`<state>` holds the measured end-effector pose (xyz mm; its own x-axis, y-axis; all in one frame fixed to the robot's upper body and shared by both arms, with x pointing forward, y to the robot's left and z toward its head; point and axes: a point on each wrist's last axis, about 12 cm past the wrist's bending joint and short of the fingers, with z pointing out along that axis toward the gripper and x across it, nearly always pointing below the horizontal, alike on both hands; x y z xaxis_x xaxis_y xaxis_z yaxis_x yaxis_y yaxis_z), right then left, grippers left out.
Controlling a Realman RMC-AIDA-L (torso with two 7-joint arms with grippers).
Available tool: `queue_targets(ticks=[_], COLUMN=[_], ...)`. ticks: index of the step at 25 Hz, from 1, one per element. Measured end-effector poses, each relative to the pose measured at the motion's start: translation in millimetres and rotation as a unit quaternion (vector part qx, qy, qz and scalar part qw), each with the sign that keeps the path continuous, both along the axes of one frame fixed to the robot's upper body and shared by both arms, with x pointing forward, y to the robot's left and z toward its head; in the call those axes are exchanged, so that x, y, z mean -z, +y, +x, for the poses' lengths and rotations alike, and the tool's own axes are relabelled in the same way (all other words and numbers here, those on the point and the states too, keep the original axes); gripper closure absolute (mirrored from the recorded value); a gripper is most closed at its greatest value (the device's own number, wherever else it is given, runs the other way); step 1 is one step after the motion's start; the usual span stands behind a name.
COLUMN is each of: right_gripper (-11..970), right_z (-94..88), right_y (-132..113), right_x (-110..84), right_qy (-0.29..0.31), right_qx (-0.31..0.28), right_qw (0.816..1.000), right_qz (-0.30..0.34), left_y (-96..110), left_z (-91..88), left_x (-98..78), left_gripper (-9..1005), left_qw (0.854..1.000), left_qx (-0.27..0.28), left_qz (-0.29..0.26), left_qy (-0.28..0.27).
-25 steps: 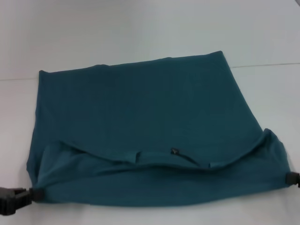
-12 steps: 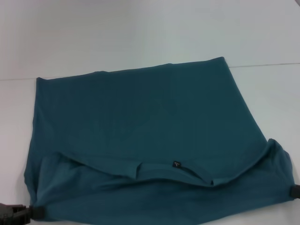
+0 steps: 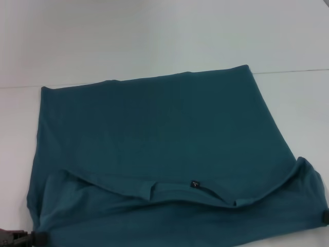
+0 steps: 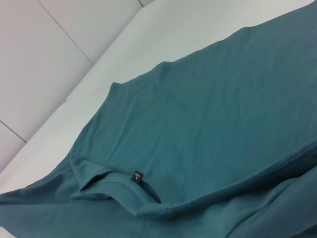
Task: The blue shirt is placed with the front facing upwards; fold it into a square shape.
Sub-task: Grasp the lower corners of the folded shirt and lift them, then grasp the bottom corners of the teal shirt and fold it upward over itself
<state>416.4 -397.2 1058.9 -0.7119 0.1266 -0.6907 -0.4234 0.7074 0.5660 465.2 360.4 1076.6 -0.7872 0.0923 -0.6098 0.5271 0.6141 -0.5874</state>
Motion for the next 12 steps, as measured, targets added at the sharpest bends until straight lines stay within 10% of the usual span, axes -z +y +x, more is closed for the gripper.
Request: queue_targets(ticks=[12], right_gripper=[939], right_z=[-12.1], right_y=[-3.5], right_x=[-2.7], right_qy=[-0.01], right_qx=[0.005], right_qw=[1.0], right_qz=[0.015], left_y=[3.4], left_z=[-2.3], left_x=[-1.7], left_gripper=[945], left_qw=[1.0], left_qx=[0.004], left_qz=[0.002], left_qy=[0.004])
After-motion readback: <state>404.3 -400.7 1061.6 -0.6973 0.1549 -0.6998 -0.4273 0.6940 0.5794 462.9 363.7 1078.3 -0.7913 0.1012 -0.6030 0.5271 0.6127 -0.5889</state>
